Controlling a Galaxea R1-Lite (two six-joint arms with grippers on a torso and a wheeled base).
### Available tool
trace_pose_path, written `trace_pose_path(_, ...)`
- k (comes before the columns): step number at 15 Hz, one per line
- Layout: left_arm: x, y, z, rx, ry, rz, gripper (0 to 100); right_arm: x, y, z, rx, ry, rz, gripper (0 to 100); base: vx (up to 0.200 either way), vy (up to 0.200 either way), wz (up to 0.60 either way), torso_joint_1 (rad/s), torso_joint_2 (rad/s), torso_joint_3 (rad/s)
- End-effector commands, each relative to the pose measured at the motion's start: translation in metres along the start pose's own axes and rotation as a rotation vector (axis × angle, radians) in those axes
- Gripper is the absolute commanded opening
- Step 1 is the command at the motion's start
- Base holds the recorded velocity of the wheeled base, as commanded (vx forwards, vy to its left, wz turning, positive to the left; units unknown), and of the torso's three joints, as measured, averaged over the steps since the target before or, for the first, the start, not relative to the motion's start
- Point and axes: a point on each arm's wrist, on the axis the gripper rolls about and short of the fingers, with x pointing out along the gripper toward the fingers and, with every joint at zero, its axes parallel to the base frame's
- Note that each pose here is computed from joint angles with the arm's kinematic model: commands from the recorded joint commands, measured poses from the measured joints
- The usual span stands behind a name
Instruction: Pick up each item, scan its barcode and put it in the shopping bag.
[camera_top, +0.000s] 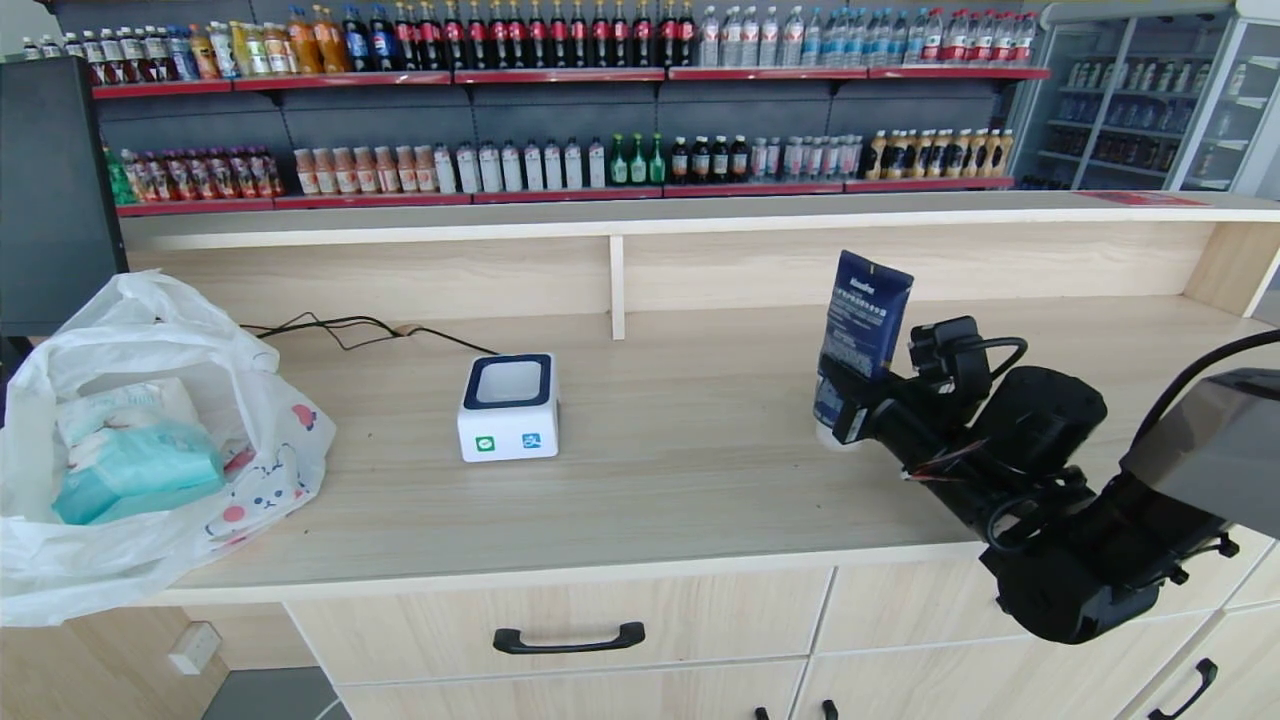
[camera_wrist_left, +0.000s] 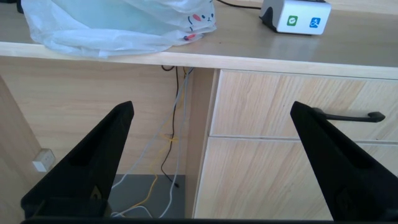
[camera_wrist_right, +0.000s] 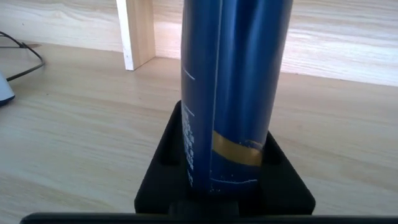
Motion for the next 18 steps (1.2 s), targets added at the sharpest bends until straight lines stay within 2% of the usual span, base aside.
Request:
trace_pose_path(1,0.0001,0.0000,0.0000,0.000,0.001,0.000,100,-0.0004,0.0000,0.0003,-0.001,-0.001,0.000,0,0.000,0.000,0.00,0.000,0.00,0.000)
trace_pose_path(12,0.0001,0.0000,0.0000,0.000,0.001,0.000,100,-0.0061,0.0004,-0.0034,-0.003,0.025,0.001,0,0.000,0.000,0.00,0.000,0.00,0.000)
trace_pose_path(18,0.0001,0.0000,0.0000,0.000,0.001,0.000,100,-0.0017,-0.0003,0.0049,-0.003,-0.012,-0.001,0,0.000,0.000,0.00,0.000,0.00,0.000)
